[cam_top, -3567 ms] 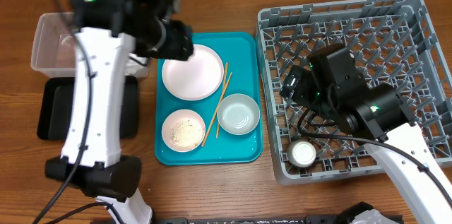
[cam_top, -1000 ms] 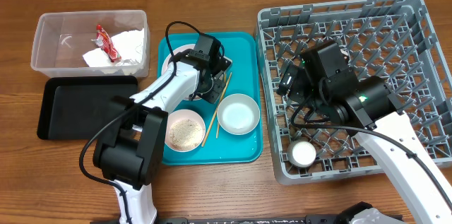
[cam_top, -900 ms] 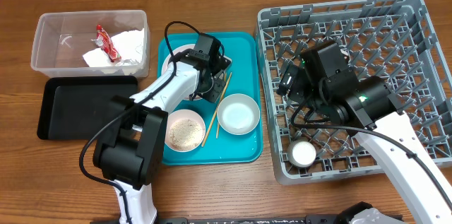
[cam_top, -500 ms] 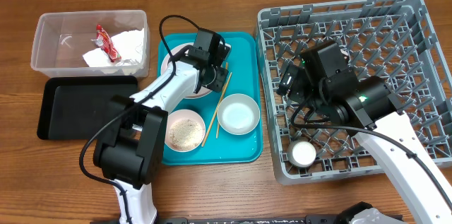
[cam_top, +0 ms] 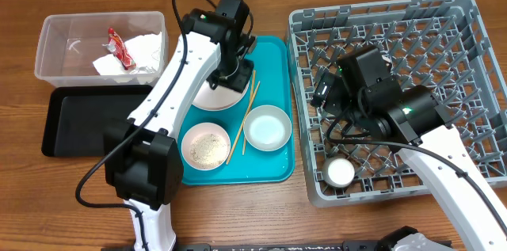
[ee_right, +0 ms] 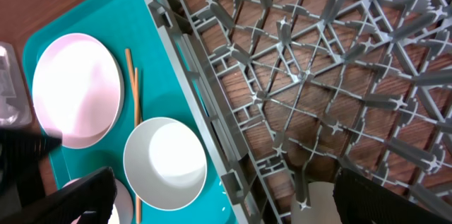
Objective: Sort waste into correct bins and load items into the dishwasher
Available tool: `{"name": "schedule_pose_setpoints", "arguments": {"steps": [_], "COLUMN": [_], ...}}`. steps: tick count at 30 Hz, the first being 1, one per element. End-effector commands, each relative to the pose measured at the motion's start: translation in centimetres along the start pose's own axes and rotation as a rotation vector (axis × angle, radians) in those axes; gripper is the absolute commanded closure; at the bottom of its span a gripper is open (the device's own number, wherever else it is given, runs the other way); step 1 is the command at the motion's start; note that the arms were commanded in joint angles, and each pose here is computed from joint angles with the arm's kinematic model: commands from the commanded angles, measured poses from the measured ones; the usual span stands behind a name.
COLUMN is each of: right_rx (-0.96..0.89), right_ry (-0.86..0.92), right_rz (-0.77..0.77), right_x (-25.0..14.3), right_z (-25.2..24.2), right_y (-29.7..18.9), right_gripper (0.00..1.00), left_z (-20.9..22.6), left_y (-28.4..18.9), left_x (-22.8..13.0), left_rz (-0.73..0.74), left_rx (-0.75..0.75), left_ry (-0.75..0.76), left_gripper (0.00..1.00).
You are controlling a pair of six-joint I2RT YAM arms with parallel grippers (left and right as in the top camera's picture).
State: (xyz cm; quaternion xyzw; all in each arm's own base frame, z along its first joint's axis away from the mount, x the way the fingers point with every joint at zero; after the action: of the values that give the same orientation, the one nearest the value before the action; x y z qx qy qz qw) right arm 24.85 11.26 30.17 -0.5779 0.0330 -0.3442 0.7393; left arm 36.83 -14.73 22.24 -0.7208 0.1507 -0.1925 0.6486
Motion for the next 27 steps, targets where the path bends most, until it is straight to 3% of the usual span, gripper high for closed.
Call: {"name": "schedule_pose_setpoints", "arguments": {"steps": [1, 6, 10, 25, 27], "right_rx": [0.016, 0.015, 0.012, 0.009, 0.008], "right_ry": [-0.016, -0.02, -0.02, -0.024, -0.024], "right_rz": [-0.032, -0.037, -0.035, -0.031, -0.03], "right_x": [0.6, 0.7, 0.6, 0.6, 0.6], "right_z": [0.3, 0.3, 0.2, 0.2, 0.2], "right_y": [-0.6, -0.6, -0.6, -0.6, -0.6], "right_gripper": [0.0, 0.0, 0.0, 0.0, 0.0], "left_z": [0.4, -0.2, 0.0, -0.1, -0.1], "left_y": [-0.9, -0.4, 1.9, 7.0, 7.7], "left_x": [-1.4, -2.7, -4.2, -5.8, -6.0], "left_rz": [0.073, 0.133, 0.204, 0.207, 0.205], "left_rx": [-0.04, -0.023, 0.077, 0.021, 0.021], "left_ry": [-0.171, -0.268, -0.358, -0.389, -0.389], "left_gripper": [0.6, 0.59, 0.6, 0.59, 0.63]}}
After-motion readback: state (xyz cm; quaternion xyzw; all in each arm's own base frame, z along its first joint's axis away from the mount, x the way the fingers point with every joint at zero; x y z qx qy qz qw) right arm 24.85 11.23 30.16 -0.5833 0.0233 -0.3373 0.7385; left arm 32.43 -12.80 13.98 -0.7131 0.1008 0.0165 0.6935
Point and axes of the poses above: each gripper's point midway between its finger pads, its own y axis out along the fingers, its own z axis along the line the jaws close on, x = y × z, the point moved 10 cm from there along -y, back along the fingers, and after that the axes turned 9 degrees about y, right-handed, at the moved point
